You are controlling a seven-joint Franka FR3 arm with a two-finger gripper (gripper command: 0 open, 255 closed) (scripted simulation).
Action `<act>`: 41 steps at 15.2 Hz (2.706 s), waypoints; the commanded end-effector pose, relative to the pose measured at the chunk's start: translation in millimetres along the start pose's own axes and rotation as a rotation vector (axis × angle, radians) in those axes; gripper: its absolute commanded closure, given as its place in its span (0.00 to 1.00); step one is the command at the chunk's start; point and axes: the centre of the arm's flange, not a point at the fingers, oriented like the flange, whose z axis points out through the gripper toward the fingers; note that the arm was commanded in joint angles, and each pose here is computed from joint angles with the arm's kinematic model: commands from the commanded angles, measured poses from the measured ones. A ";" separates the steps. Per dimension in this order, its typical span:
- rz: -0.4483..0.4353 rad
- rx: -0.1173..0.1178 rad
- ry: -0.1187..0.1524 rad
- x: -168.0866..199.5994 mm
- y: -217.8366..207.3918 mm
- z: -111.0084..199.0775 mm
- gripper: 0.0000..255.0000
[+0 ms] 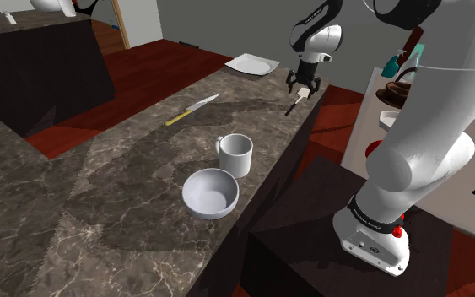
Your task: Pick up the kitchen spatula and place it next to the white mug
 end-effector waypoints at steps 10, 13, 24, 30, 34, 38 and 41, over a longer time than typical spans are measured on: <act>0.001 0.000 0.000 -0.9 0.5 18.2 0.00; 0.001 0.000 0.000 -0.9 0.5 18.2 1.00; 0.001 0.000 0.000 -2.3 0.5 -2.8 1.00; 0.001 0.000 0.000 -4.4 0.6 -34.4 1.00; 0.001 0.000 0.000 -5.8 0.6 -55.5 1.00; 0.001 0.000 0.000 -7.2 0.6 -76.6 1.00; 0.001 0.000 0.000 -8.3 0.6 -92.4 1.00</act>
